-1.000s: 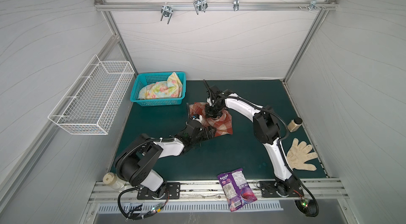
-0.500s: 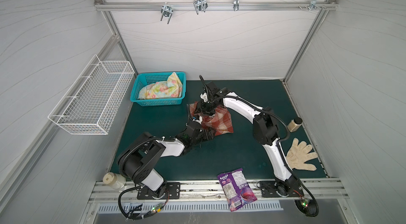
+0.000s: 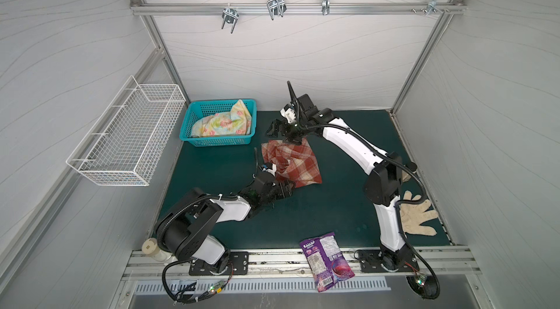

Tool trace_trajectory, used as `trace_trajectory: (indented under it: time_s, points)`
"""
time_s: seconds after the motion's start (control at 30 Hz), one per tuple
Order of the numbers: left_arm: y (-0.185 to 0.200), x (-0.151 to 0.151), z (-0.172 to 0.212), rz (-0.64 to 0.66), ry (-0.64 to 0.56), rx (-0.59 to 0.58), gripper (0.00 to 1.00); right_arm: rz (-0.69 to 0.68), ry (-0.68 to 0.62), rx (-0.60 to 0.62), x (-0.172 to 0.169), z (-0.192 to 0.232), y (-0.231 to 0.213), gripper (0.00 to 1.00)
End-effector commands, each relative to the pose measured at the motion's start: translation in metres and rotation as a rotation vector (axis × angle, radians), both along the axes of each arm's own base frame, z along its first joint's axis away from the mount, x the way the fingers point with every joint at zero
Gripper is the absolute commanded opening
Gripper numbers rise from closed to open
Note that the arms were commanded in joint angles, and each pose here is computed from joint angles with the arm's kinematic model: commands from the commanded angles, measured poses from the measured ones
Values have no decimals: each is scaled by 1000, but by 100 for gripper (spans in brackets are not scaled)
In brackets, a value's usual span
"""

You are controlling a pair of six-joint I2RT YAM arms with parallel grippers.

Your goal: Fold and stack the skirts

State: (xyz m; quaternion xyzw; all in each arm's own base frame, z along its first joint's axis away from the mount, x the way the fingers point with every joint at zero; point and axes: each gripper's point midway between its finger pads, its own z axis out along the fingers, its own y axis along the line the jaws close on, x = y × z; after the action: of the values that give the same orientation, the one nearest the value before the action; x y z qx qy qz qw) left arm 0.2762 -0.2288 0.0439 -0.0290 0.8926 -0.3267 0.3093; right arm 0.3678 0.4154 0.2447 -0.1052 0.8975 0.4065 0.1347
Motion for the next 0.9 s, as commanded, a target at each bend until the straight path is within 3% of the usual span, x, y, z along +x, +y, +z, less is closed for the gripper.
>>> trace_trajectory:
  time_s: [0.0,0.33,0.87]
  points:
    - [11,-13,-4,1,40,47,92,-62,6,-96,13,-21,-48,99]
    - [35,-24,32,41,-18,90,93,-133,119,-91,10,-98,-99,99]
    - [51,-23,47,87,-50,150,94,-74,219,-21,-28,-140,-67,99]
